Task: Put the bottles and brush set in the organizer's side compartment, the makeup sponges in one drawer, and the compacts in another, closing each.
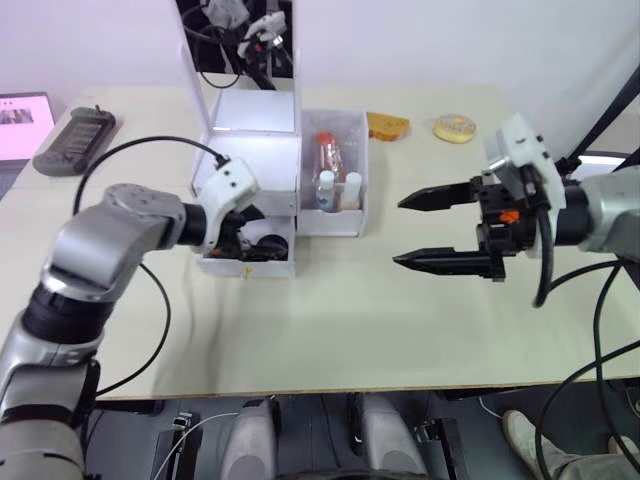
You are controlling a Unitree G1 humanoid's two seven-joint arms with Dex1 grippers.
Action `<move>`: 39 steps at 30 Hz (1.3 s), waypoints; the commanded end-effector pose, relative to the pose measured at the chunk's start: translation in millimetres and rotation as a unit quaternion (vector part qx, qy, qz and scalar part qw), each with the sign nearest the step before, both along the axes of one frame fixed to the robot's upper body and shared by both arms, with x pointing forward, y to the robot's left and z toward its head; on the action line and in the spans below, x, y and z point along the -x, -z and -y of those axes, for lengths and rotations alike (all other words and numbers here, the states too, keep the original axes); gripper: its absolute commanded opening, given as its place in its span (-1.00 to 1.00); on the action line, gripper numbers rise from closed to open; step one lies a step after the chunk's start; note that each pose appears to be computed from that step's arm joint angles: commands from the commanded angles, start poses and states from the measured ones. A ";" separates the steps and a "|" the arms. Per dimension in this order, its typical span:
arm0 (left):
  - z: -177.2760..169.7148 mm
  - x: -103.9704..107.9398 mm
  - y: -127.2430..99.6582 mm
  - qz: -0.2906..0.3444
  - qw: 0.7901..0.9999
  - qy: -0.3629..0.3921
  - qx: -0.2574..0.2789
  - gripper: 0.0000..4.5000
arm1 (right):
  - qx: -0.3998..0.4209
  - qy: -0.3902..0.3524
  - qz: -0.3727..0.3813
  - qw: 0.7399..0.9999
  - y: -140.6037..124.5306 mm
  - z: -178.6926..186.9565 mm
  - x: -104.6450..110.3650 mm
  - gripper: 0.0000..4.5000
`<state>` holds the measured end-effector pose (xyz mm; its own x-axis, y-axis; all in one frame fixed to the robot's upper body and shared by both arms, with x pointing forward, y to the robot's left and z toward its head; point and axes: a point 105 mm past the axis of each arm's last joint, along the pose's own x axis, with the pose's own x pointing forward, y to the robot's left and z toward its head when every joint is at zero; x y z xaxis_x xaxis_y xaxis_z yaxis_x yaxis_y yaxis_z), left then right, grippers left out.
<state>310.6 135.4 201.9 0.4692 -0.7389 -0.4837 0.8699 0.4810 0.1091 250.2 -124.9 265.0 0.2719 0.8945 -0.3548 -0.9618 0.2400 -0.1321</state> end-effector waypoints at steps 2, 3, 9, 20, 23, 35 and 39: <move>-13.9 22.3 -44.6 0.085 0.994 0.042 0.062 0.96 | -0.007 -0.022 0.057 0.998 -16.6 -5.6 -3.3 1.00; -16.2 26.7 -47.1 0.093 0.992 0.051 0.067 0.96 | -0.007 -0.024 0.063 0.998 -17.9 -6.2 -4.8 1.00; -60.5 46.3 -30.1 0.085 0.994 0.008 0.063 0.96 | 0.003 -0.010 0.091 0.996 -22.3 -4.6 -29.5 1.00; -108.3 81.9 33.7 0.065 0.990 -0.109 0.054 0.38 | 0.029 0.014 0.077 0.997 0.3 31.9 -38.1 1.00; -110.3 83.2 46.2 0.089 0.982 -0.138 0.097 -0.34 | 0.027 0.016 0.068 0.997 9.2 32.0 -38.9 1.00; -93.2 67.4 88.7 0.129 0.940 -0.241 0.205 -0.99 | 0.012 0.024 0.039 0.999 22.0 20.5 -22.3 1.00; -81.8 56.1 96.7 0.134 0.939 -0.242 0.204 -0.99 | 0.013 0.039 0.039 0.998 22.6 19.8 -20.3 1.00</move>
<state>252.5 218.0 101.6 0.8547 -0.5175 -0.0403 0.5171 0.8557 -0.0196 272.9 -144.5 231.2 0.3450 0.8596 -0.3769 -0.9380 0.3010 -0.1720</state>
